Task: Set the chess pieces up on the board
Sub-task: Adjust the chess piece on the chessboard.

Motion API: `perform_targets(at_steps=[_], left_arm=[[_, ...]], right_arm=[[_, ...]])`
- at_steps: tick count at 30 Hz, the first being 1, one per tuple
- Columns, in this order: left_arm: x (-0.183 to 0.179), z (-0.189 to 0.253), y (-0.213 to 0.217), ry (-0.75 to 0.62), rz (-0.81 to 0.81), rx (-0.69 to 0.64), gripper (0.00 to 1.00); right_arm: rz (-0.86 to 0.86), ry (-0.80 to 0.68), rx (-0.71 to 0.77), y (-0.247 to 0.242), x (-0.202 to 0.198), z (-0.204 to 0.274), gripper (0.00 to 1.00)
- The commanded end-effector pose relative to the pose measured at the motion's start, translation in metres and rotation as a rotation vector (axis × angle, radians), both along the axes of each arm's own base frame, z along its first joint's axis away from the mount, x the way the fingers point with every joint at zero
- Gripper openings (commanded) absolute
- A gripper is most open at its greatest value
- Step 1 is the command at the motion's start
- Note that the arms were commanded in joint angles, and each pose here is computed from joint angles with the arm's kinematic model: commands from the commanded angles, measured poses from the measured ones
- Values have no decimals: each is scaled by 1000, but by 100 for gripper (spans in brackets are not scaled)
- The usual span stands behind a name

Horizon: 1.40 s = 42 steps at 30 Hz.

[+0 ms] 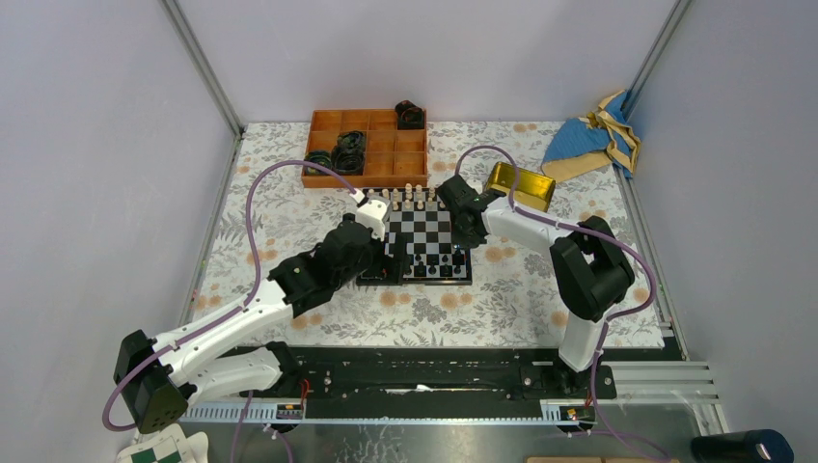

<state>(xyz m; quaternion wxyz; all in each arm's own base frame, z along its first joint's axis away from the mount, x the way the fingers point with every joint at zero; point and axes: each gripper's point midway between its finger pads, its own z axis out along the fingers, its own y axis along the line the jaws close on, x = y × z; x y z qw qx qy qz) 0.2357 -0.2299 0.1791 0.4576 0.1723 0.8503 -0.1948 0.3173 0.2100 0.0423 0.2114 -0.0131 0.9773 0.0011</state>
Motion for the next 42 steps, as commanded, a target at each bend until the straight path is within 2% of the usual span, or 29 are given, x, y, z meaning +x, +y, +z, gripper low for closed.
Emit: perform_targets(at_steps=[1, 15, 42], left_arm=[[2, 8, -1, -13, 9, -20, 99], [4, 6, 1, -15, 13, -9, 99], [4, 2, -2, -8, 5, -9, 99]], right_arm=[[-3, -67, 29, 4, 13, 28, 6], [41, -45, 39, 16, 21, 20, 6], [53, 29, 55, 11, -8, 7, 7]])
